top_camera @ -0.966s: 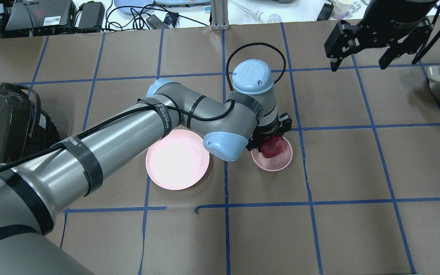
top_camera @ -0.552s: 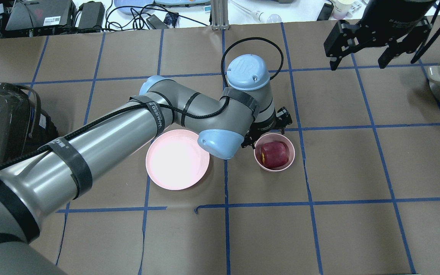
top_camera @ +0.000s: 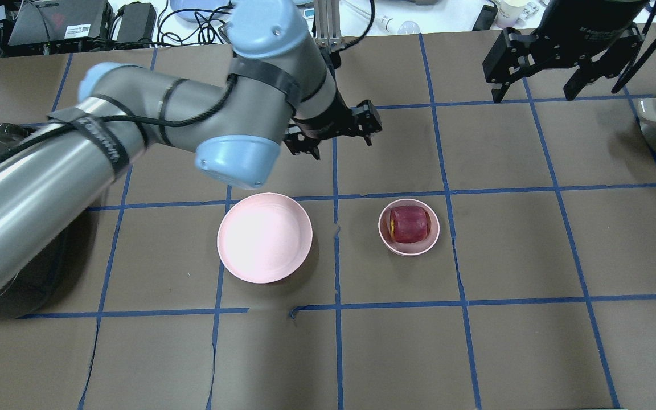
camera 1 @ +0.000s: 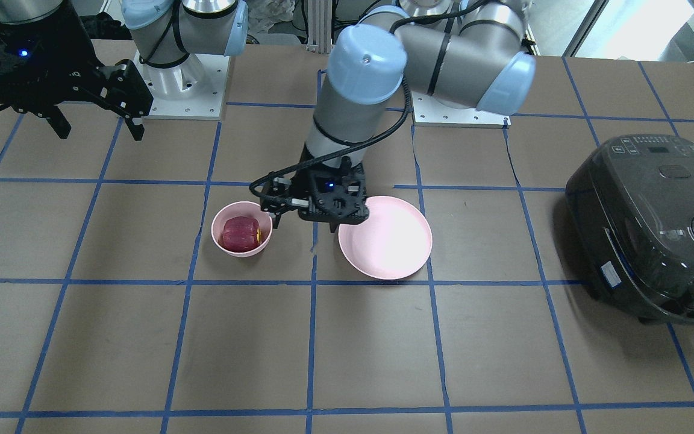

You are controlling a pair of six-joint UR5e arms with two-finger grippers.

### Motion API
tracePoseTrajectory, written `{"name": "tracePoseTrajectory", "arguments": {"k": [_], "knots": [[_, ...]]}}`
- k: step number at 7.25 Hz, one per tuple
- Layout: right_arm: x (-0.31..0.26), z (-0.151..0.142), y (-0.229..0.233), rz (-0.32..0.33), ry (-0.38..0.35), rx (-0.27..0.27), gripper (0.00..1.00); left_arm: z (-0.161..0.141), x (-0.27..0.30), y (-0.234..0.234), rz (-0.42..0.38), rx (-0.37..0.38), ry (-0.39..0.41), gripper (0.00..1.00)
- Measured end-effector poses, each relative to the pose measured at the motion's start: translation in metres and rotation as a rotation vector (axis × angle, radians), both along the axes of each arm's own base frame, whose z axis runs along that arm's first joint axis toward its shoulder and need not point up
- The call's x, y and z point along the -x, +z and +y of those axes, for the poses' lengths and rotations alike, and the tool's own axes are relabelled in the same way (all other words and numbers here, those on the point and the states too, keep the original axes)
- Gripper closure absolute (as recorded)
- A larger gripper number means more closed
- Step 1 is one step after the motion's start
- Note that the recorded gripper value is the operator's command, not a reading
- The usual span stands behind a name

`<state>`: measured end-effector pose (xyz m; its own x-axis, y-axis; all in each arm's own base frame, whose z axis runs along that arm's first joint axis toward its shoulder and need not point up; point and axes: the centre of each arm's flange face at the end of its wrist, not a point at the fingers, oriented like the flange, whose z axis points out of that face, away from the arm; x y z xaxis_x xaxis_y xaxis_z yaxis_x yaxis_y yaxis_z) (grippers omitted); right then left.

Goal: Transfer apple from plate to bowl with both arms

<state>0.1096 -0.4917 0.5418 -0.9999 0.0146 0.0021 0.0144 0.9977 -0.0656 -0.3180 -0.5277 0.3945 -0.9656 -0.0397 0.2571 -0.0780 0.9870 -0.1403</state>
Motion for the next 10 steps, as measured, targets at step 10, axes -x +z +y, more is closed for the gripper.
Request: {"name": "tracePoseTrajectory", "arguments": {"k": [10], "knots": [[0.0,0.0,0.0,0.001,-0.011,-0.003,0.0,0.04,-0.199,0.122,-0.294,-0.113,-0.039,0.0]]}}
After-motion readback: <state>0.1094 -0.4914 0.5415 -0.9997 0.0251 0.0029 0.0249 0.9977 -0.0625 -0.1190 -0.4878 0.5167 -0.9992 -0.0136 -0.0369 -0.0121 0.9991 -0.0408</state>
